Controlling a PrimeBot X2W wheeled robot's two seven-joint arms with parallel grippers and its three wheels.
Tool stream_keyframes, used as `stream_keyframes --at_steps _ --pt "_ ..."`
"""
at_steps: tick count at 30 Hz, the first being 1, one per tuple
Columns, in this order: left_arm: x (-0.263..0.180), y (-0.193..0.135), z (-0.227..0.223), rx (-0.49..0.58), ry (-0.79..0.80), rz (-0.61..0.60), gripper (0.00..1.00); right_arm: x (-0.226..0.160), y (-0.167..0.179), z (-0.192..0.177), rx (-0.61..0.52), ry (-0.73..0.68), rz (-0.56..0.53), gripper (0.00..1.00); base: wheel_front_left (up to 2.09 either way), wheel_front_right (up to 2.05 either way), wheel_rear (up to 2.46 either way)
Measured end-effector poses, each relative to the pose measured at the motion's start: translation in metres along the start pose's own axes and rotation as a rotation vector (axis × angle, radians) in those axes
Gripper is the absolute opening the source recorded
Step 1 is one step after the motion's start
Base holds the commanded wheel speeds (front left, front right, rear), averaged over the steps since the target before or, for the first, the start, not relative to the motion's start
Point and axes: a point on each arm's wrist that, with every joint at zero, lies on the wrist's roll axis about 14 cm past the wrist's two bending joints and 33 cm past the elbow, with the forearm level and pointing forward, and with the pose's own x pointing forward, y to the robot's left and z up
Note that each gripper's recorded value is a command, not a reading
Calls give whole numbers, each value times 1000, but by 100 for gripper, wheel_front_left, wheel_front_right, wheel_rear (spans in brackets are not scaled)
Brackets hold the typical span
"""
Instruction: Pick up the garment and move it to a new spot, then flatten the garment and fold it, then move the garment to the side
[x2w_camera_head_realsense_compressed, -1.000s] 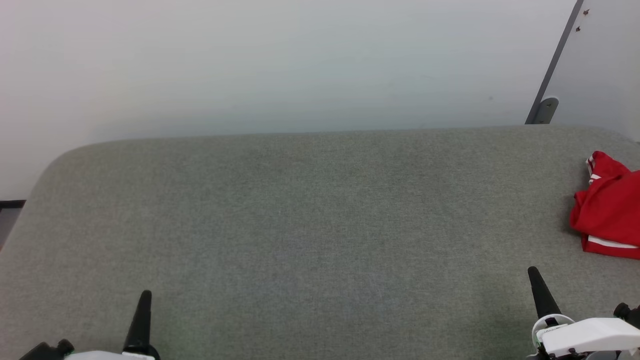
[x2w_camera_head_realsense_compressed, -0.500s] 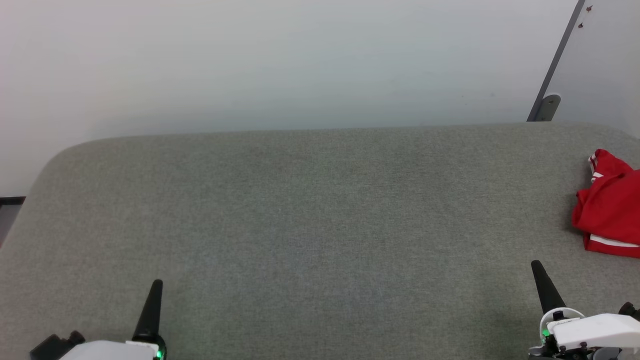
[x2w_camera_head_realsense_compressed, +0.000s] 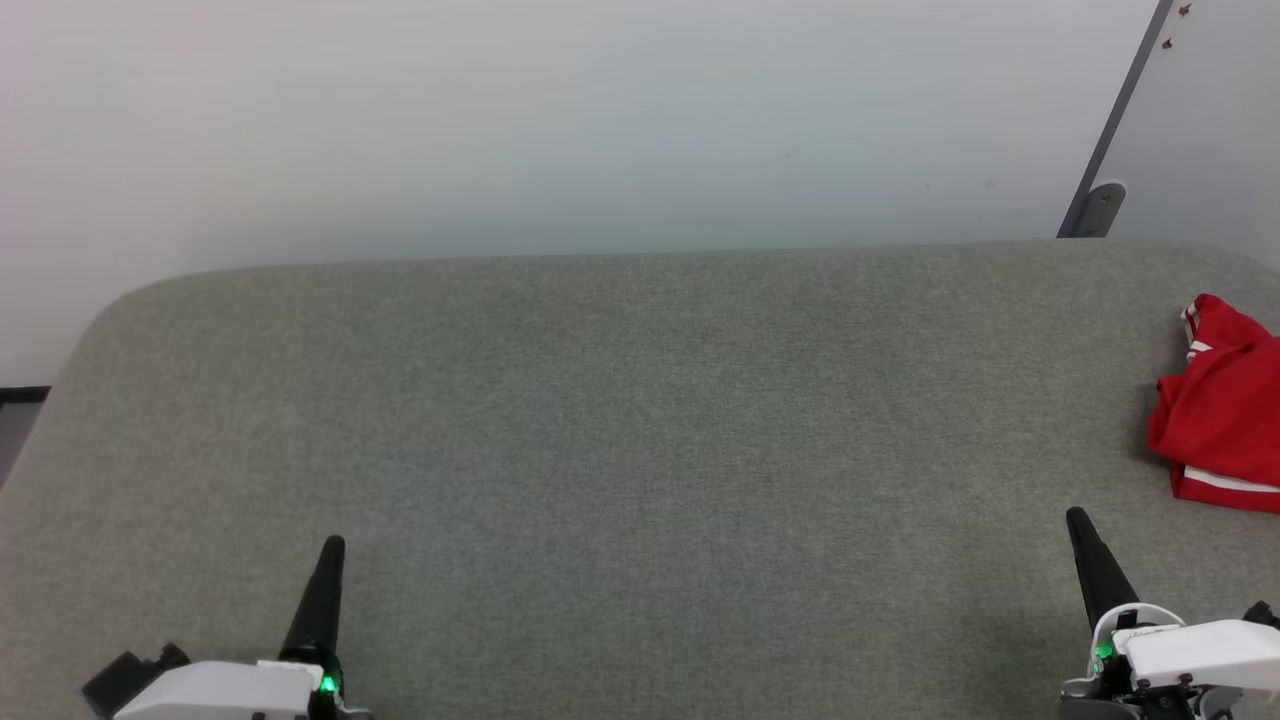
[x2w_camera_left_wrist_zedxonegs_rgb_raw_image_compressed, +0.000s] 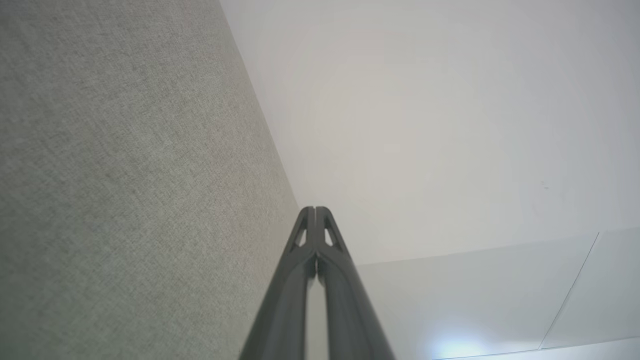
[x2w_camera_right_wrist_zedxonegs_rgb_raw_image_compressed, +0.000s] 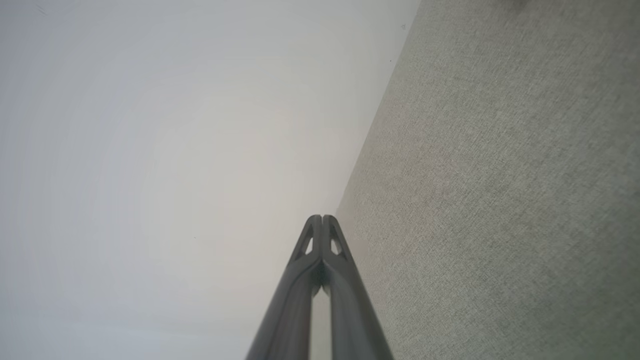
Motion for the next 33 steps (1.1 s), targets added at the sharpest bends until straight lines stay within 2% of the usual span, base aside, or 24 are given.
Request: stream_keyframes --at_steps 33 --pt "15 -16 -17 -227 37 -45 0 5 7 4 242 -7 33 0 0 0 0"
